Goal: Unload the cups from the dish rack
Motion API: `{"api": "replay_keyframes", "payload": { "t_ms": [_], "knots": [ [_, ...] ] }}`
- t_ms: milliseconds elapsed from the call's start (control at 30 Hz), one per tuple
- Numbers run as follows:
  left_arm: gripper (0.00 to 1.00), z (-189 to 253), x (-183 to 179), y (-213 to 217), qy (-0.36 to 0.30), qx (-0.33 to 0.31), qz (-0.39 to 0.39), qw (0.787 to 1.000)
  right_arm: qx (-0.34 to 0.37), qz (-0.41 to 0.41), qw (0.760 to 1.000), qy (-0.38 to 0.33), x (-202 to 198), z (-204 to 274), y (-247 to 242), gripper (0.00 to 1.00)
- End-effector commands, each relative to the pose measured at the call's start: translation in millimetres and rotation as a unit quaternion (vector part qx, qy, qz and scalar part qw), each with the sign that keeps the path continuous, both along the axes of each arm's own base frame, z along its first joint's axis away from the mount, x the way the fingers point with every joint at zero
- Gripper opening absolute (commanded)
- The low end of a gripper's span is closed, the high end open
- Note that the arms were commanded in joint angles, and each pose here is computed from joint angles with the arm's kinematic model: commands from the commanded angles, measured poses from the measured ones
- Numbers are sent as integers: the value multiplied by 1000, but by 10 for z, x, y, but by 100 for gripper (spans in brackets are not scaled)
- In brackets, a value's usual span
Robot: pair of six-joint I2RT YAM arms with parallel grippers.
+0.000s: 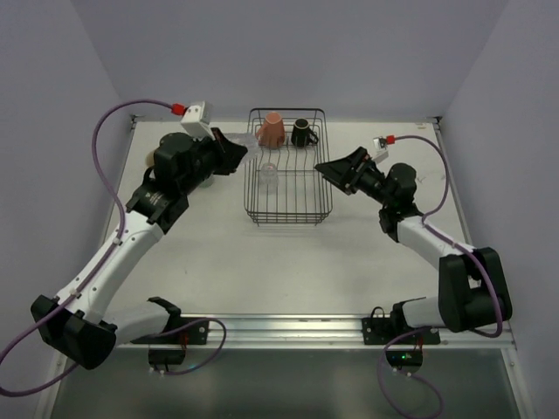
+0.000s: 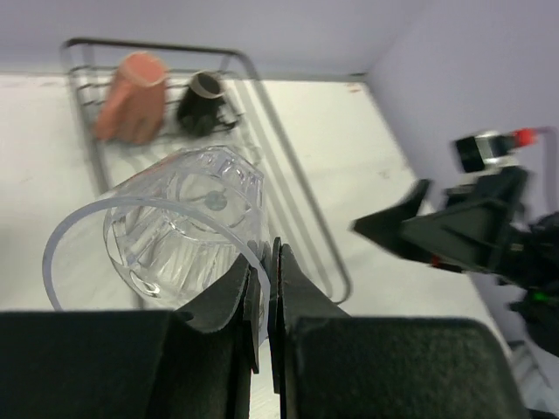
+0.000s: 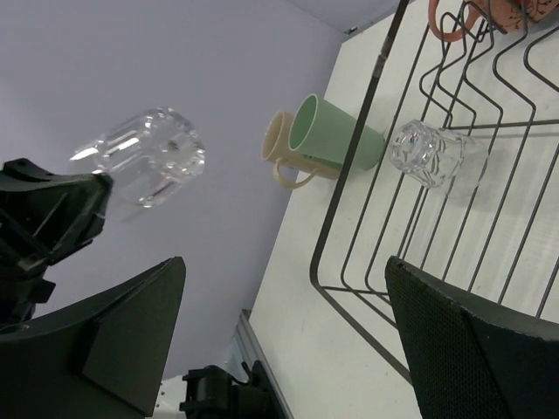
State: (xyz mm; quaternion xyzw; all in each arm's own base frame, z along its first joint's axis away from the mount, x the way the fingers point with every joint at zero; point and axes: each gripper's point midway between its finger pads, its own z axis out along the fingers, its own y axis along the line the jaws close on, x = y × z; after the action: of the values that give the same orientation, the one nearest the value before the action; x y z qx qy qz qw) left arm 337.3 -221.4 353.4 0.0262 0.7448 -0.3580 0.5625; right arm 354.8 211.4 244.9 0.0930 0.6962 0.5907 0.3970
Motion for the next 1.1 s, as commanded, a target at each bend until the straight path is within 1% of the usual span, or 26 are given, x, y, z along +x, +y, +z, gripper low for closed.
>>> {"api": "replay_keyframes", "payload": {
  "t_ms": [0,33,100,133,200,233,300,333,400,433,500,533,600,633,733,833,933,1067],
  "knots": [
    [0,-503,29,717,70,151,118,979,-31,-13,998,-60,-43,219,-66,99],
    [0,-684,-39,854,104,177,130,970,-43,-23,998,-45,-30,158,-94,99],
    [0,-880,-87,1060,141,193,144,960,-63,-36,995,-66,-33,236,-144,99],
    [0,-1072,-187,1097,175,205,131,954,-74,-39,995,-55,-45,186,-158,99],
    [0,-1274,-263,1219,212,222,138,942,-92,-58,991,-73,-24,253,-217,99],
    [0,-1436,-337,1273,240,237,137,931,-99,-59,991,-65,-33,233,-228,99],
    [0,-1570,-376,1367,263,256,141,919,-109,-61,990,-71,-25,270,-243,99],
    [0,-1702,-409,1394,286,272,137,909,-114,-58,990,-64,-38,241,-236,99],
    [0,-1830,-422,1406,306,287,127,899,-118,-59,989,-65,-41,232,-239,99],
    [0,-1956,-442,1394,328,296,116,890,-125,-57,988,-65,-43,211,-233,99],
    [0,-2069,-454,1431,343,313,114,878,-140,-56,986,-69,-14,221,-228,99],
    [0,-2180,-460,1477,354,327,119,868,-148,-52,986,-60,-19,171,-208,99],
    [0,-2286,-479,1530,363,341,124,858,-161,-46,984,-64,6,160,-169,99],
    [0,-2383,-481,1573,371,352,130,850,-168,-35,984,-54,-11,108,-131,99],
    [0,-2555,-483,1597,383,366,126,839,-178,-21,982,-54,-14,79,-36,99],
    [0,-2660,-452,1580,382,367,121,839,-184,-19,981,-60,-28,80,22,99],
    [0,-2704,-373,1659,377,384,141,831,-188,-13,980,-61,-41,70,77,99],
    [0,-2730,-237,1652,370,382,151,833,-189,-8,980,-60,-51,56,131,99]
  ]
}}
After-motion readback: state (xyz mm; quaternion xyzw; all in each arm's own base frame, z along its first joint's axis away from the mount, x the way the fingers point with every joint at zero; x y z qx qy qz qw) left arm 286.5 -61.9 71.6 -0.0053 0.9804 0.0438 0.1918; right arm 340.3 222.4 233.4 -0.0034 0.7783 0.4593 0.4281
